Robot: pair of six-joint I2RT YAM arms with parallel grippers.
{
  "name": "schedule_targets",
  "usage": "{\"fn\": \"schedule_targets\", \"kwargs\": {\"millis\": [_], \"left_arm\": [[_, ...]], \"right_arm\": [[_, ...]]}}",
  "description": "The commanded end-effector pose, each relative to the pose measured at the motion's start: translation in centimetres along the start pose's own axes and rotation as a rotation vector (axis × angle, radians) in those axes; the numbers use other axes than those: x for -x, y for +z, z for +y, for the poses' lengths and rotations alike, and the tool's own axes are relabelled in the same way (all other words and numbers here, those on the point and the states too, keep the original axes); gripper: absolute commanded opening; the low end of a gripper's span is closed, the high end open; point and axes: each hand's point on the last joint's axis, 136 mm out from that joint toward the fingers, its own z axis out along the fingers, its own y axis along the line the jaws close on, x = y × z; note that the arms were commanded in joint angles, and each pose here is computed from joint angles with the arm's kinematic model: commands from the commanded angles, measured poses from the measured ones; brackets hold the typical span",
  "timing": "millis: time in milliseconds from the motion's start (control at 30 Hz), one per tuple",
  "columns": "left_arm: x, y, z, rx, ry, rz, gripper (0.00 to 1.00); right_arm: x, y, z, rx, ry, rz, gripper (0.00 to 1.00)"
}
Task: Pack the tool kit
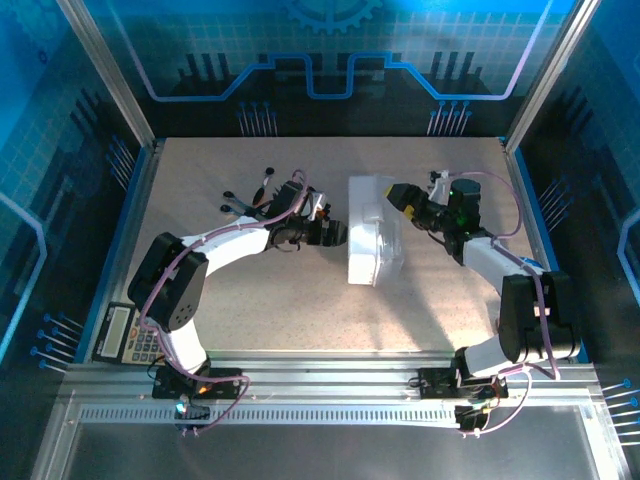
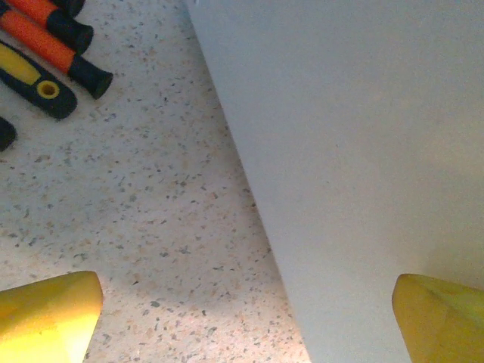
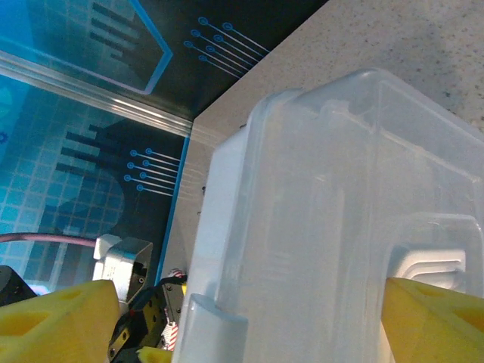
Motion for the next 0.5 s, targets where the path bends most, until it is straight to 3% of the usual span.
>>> {"fn": "schedule_targets", "kwargs": {"millis": [0,267,467], "left_arm": [[0.0,-1.0,0.6,0.046,0.003,-0.005,0.99],[0.1,-1.8,3.5,0.136,-0.066,0.005,0.99],[0.9,-3.6,4.2,0.196,-0.038,-0.010,0.99]], "right_arm": [[0.4,-0.1,2.4,0.025,-0.083,0.011,0.90],[0.4,-0.8,1.8,-0.093,-0.159,0.041,0.94],[-0.2,-1.3,1.3,-0.148,-0.209,0.088,1.00]]}}
